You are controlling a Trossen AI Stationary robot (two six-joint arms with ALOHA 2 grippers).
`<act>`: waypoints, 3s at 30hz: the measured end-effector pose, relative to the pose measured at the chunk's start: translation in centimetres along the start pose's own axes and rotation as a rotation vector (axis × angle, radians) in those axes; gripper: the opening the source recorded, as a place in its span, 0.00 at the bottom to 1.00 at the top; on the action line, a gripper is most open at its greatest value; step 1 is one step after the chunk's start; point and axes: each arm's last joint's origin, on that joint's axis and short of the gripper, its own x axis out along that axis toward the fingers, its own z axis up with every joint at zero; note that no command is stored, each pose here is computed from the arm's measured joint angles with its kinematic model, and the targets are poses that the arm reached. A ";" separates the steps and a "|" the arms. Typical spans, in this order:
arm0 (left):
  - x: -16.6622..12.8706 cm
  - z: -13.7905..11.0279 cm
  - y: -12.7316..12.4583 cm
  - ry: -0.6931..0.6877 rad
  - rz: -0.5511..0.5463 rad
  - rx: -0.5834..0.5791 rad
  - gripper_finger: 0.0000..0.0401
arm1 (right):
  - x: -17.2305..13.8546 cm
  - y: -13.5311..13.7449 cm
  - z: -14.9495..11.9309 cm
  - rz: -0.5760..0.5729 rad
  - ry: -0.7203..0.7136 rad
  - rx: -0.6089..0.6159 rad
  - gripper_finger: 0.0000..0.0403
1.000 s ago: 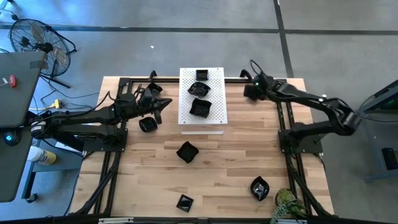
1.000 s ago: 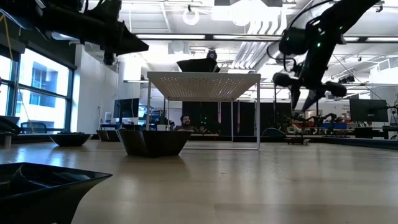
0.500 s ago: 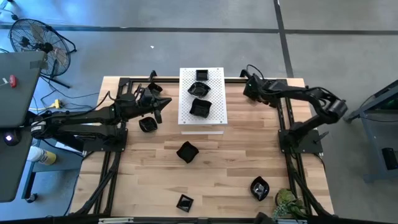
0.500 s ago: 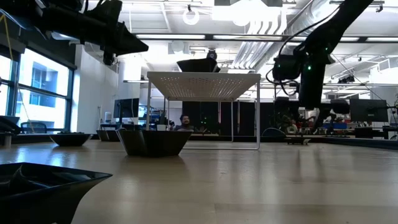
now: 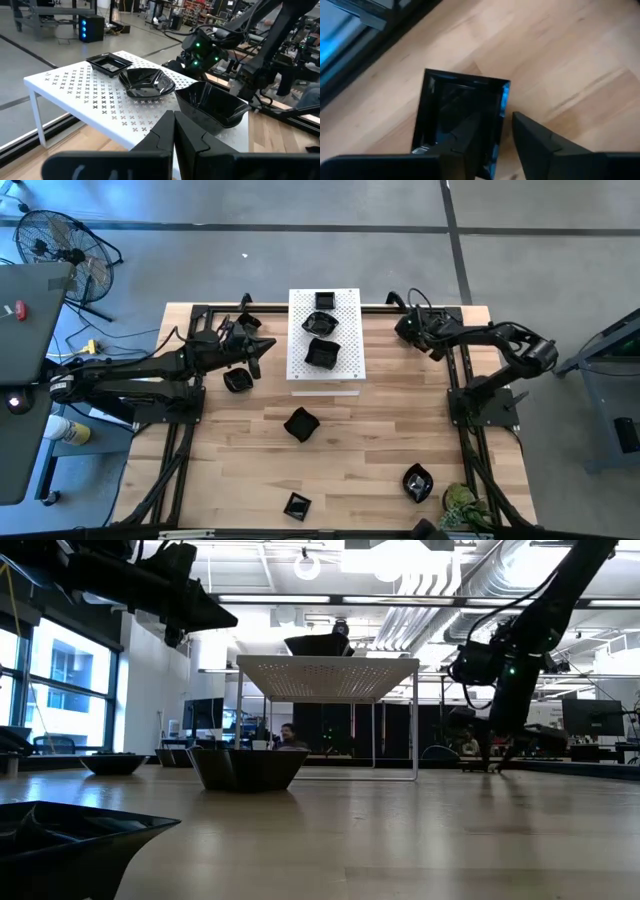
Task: Pick & Place Mini shaped plates
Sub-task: Stack the square plate on top of the square plate on the shelf
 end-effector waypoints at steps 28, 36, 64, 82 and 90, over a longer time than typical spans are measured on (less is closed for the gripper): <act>0.0 0.1 0.2 -0.018 0.066 0.000 0.00 | -11.8 3.5 3.7 0.363 -0.084 -0.178 0.04; 0.0 0.1 0.2 -0.023 0.066 -0.001 0.00 | -18.6 9.8 6.8 0.592 -0.143 -0.267 0.05; 0.0 0.0 0.3 -0.015 0.089 0.001 0.00 | -19.5 10.3 2.2 0.591 -0.042 -0.644 0.00; 0.0 0.0 0.3 -0.015 0.095 0.002 0.00 | -8.2 0.2 -2.4 0.720 0.185 -0.353 0.00; 0.0 0.0 0.3 -0.017 0.105 0.002 0.00 | -4.6 0.5 -2.4 0.701 0.184 -0.310 0.00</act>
